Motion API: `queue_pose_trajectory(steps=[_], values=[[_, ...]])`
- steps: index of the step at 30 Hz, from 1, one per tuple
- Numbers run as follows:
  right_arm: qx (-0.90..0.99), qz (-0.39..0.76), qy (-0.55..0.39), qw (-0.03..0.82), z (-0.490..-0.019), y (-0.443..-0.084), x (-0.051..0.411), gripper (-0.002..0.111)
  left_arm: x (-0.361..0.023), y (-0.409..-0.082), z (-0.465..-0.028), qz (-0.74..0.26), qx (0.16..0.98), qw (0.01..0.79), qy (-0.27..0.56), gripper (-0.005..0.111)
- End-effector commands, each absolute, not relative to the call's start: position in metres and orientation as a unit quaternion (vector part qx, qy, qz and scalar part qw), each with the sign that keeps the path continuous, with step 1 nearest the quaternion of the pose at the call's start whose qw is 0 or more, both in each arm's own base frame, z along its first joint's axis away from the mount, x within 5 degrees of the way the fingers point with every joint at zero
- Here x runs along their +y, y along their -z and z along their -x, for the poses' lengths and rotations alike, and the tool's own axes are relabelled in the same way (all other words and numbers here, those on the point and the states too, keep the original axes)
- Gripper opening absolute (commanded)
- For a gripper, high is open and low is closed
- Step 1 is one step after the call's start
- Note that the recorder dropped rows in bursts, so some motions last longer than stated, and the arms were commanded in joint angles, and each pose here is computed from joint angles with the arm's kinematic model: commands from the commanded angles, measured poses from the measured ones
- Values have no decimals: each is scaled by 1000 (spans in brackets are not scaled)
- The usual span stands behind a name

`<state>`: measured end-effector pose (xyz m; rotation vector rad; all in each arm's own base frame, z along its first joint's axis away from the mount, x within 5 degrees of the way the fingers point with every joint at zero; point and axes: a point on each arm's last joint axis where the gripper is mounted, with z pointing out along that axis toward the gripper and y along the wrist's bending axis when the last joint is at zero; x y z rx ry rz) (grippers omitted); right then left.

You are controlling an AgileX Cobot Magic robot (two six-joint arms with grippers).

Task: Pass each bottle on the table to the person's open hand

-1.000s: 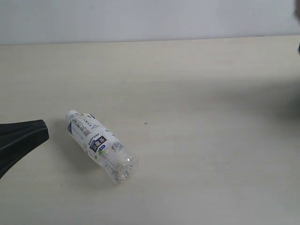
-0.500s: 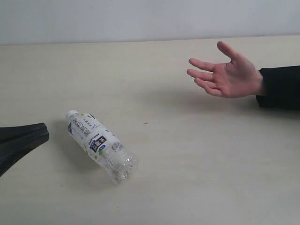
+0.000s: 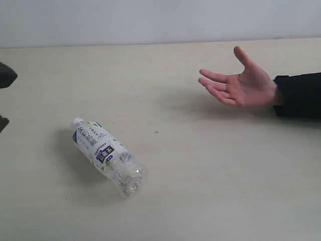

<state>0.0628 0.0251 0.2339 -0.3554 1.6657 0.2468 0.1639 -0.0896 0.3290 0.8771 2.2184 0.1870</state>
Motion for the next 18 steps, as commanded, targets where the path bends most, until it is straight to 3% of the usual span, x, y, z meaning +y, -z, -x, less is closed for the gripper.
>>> queue_pose_trajectory(steps=[1, 5, 10, 15, 18], values=[[731, 158, -107, 655, -62, -233, 25, 0, -103, -319, -187, -275, 931, 218, -104, 0], [731, 158, -107, 655, -62, -233, 25, 0, -129, -291, -204, -285, 945, 141, -71, 0], [731, 158, -108, 655, -62, -233, 25, 0, -143, -267, -224, -330, 934, 93, -100, 0], [731, 158, -108, 655, -62, -233, 25, 0, -148, -255, -236, -523, 837, 80, -139, 0], [731, 159, -107, 655, -62, -233, 25, 0, -151, -252, -240, -585, 794, 79, -142, 0]])
